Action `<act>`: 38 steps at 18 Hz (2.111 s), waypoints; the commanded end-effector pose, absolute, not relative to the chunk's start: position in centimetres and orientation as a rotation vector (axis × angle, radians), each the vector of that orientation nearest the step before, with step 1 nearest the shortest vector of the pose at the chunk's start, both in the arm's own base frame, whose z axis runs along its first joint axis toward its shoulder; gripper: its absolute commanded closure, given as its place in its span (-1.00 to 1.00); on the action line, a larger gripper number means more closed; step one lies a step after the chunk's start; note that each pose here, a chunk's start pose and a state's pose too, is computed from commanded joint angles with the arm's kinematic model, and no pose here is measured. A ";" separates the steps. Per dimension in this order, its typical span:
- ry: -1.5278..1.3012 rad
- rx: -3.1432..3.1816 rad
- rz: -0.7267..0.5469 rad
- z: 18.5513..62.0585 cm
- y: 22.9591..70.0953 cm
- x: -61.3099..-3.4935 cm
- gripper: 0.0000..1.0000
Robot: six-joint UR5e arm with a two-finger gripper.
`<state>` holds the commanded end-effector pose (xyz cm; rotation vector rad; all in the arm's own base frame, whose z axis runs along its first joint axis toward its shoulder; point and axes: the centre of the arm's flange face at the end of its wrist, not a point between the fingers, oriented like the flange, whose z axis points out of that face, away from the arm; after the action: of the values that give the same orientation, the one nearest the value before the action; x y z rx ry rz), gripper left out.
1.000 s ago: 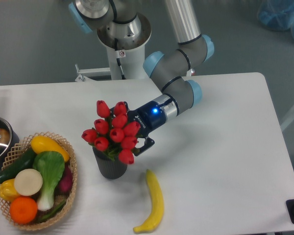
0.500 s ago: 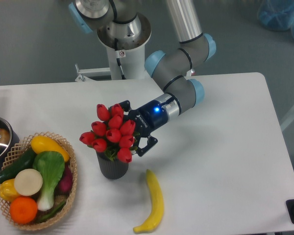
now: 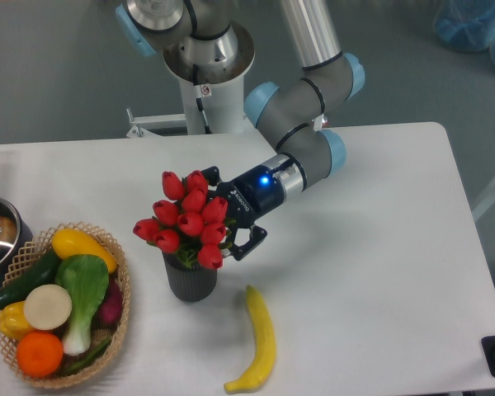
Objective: Insert the flowers into the vase
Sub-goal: 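Push the tulips further down into the vase, adjusting the gripper, then open the gripper to release the tulips in the vase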
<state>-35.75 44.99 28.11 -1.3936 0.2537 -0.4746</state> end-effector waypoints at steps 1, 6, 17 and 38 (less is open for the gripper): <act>0.259 -1.393 -0.465 28.6 44.9 -36.1 -1.00; 0.266 -1.390 -0.443 28.9 44.6 -36.5 -1.00; 0.270 -1.404 -0.471 27.8 45.1 -35.0 -1.00; 0.366 -1.625 -0.436 26.4 45.6 -34.7 -1.00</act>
<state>-34.72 45.57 26.36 -1.6246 0.3661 -0.4358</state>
